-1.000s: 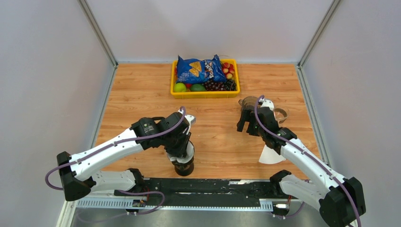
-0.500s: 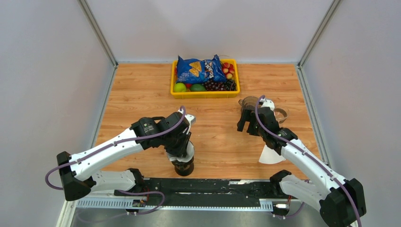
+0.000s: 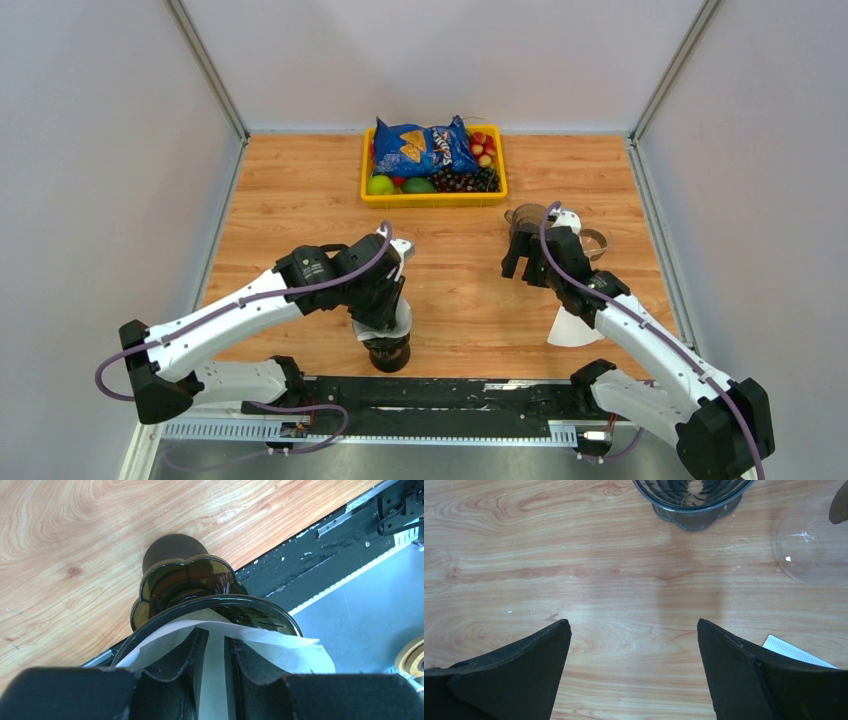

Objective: Place the coffee filter in the dripper

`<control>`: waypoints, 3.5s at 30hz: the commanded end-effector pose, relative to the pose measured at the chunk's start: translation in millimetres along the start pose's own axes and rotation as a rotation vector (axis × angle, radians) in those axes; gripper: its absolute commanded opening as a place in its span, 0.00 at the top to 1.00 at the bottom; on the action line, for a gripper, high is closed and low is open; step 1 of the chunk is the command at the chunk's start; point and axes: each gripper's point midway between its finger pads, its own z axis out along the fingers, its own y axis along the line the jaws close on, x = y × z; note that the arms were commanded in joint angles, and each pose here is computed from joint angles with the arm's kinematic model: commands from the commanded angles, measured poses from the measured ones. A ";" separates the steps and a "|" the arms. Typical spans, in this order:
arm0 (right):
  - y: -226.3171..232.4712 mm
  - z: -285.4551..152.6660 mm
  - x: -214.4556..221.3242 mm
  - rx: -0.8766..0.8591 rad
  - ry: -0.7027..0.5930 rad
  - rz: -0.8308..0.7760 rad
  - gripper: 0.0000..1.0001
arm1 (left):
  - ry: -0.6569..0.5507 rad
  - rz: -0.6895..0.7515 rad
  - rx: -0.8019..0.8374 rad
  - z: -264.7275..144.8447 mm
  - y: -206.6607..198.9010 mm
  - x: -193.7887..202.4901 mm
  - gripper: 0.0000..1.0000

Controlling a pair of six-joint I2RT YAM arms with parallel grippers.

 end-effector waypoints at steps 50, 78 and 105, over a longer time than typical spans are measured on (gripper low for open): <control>4.5 -8.1 -17.4 -0.037 -0.081 0.007 0.00 | -0.663 -0.063 -0.034 -126.8 -7.9 -131.6 0.00; 14.1 2.4 -64.1 0.074 -0.173 0.304 0.00 | -0.774 -0.521 -0.520 -30.7 190.5 -136.8 0.00; 53.1 127.2 -94.0 0.016 0.354 -1.248 0.13 | -0.787 -0.473 -0.558 -37.0 200.7 -114.6 0.00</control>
